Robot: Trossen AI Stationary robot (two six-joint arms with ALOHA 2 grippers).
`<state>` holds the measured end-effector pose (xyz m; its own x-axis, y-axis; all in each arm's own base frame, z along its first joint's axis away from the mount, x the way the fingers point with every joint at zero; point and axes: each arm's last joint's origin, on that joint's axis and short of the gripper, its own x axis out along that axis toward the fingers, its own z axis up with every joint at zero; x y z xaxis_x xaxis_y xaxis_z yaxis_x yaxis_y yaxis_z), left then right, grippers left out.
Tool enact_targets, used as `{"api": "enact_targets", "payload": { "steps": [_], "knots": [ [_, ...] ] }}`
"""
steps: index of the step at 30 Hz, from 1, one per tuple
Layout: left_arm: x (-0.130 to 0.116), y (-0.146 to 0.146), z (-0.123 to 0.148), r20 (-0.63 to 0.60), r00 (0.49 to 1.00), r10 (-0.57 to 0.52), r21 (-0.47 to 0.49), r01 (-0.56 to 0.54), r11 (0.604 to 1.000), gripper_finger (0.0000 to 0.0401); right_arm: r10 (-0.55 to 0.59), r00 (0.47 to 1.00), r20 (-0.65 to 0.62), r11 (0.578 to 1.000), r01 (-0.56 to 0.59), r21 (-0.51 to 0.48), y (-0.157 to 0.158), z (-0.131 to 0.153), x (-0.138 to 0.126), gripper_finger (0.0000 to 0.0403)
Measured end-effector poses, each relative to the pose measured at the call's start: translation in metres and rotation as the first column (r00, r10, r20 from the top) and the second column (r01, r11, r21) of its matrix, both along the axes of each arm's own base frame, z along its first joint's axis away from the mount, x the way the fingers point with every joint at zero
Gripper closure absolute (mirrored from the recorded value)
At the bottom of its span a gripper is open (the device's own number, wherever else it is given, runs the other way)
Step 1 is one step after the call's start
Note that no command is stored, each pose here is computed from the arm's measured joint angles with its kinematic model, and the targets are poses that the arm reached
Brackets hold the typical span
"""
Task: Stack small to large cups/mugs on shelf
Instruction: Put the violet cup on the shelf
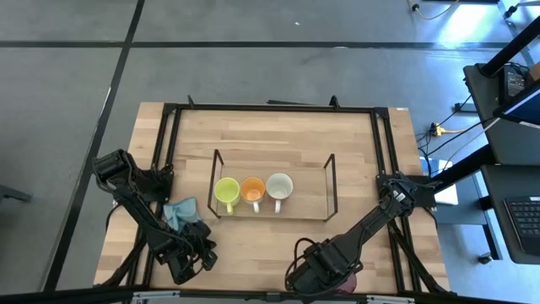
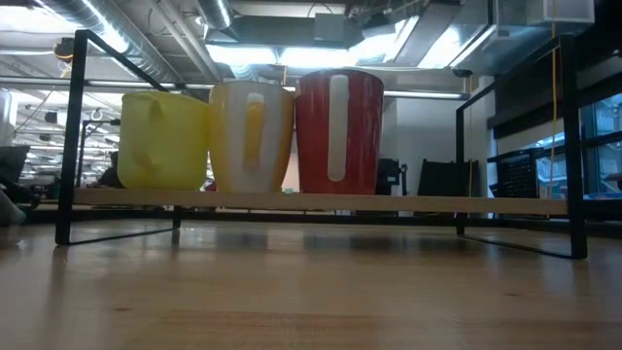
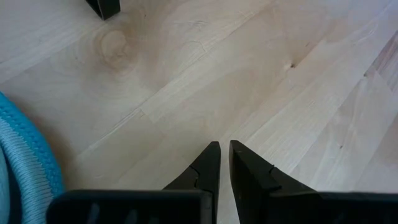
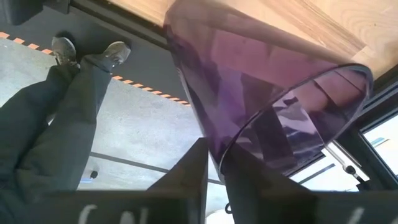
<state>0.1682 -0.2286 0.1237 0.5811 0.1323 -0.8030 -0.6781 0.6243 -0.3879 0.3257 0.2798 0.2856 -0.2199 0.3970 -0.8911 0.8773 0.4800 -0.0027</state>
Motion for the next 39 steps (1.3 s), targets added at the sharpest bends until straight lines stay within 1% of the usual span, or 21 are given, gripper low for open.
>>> {"api": "enact_targets", "payload": {
  "steps": [11,18,20,22,27,29,33,39],
  "knots": [
    [0.000,0.000,0.000,0.000,1.000,-0.001,0.001,0.001,1.000,0.0371,-0.002,1.000,0.014,1.000,0.003,-0.016,-0.001,0.000,0.000,0.0349],
    [0.000,0.000,0.000,-0.001,1.000,-0.002,0.002,0.002,1.000,0.0371,0.001,1.000,0.013,1.000,-0.001,-0.023,-0.001,0.000,0.000,0.0387],
    [0.000,0.000,0.000,-0.001,1.000,-0.002,0.002,0.002,1.000,0.0371,0.008,1.000,0.023,1.000,-0.008,-0.017,-0.001,0.000,0.000,0.0393],
    [0.000,0.000,0.000,-0.001,1.000,-0.002,0.002,0.002,1.000,0.0371,0.010,1.000,0.020,1.000,-0.009,-0.020,-0.001,0.000,0.000,0.0392],
    [0.000,0.000,0.000,-0.003,1.000,-0.002,0.006,0.002,1.000,0.0371,0.009,1.000,-0.013,0.999,-0.009,-0.046,-0.003,0.000,-0.003,0.0362],
    [0.000,0.000,0.000,-0.003,1.000,-0.002,0.006,0.002,1.000,0.0371,0.009,1.000,-0.017,0.999,-0.009,-0.050,-0.004,0.000,-0.003,0.0357],
    [0.000,0.001,0.000,-0.004,1.000,-0.002,0.008,0.002,1.000,0.0371,0.014,1.000,-0.022,0.998,-0.015,-0.060,-0.004,-0.007,-0.003,0.0362],
    [-0.002,0.000,0.000,-0.004,1.000,-0.007,0.008,0.007,1.000,0.0371,0.018,1.000,-0.015,0.999,-0.019,-0.046,-0.002,-0.011,-0.002,0.0376]
  ]
}}
